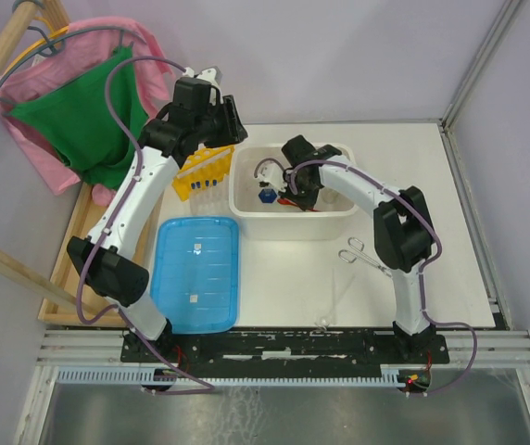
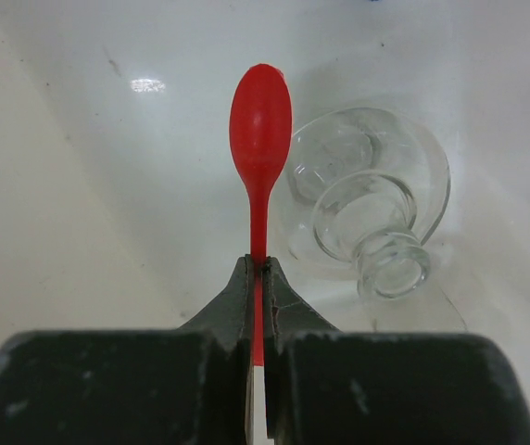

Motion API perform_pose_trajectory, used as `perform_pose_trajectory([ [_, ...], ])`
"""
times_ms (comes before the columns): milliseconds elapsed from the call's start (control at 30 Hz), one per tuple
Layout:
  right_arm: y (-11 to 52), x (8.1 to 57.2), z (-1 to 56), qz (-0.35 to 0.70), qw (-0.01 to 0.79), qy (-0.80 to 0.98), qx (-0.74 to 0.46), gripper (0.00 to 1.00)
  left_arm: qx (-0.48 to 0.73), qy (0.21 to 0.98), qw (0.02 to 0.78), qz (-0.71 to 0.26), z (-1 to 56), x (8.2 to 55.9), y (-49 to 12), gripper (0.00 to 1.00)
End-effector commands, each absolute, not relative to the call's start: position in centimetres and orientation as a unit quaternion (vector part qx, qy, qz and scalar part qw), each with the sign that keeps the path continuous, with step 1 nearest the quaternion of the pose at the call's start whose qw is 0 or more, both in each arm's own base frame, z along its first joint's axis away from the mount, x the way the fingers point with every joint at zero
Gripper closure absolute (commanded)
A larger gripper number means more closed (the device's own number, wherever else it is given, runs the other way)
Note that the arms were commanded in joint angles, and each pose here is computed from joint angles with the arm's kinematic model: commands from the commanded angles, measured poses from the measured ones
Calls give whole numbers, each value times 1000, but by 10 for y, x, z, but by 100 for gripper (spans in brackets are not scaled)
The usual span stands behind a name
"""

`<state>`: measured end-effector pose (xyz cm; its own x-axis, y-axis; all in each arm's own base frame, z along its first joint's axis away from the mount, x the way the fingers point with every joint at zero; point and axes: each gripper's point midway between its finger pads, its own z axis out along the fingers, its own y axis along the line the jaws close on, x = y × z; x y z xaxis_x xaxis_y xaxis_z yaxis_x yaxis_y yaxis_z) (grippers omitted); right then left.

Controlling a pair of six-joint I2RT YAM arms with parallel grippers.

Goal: Organize the chemistry lab equipment
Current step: Place the chemistry item in the storage box.

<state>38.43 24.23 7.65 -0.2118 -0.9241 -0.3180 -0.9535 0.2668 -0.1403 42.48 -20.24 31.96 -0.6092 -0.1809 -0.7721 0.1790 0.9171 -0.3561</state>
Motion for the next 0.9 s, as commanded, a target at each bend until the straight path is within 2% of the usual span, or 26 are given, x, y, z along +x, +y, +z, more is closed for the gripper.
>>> perform_pose_trajectory([
  [0,248,387,66,44,173,781,-599,97,3,856,475,-205,341,427,-197,46],
  [500,246,385,36,45,145,797,-585,92,0,860,469,-201,335,427,-193,46],
  [867,243,382,31,40,138,803,-578,76,1,863,463,-201,329,425,-192,46],
])
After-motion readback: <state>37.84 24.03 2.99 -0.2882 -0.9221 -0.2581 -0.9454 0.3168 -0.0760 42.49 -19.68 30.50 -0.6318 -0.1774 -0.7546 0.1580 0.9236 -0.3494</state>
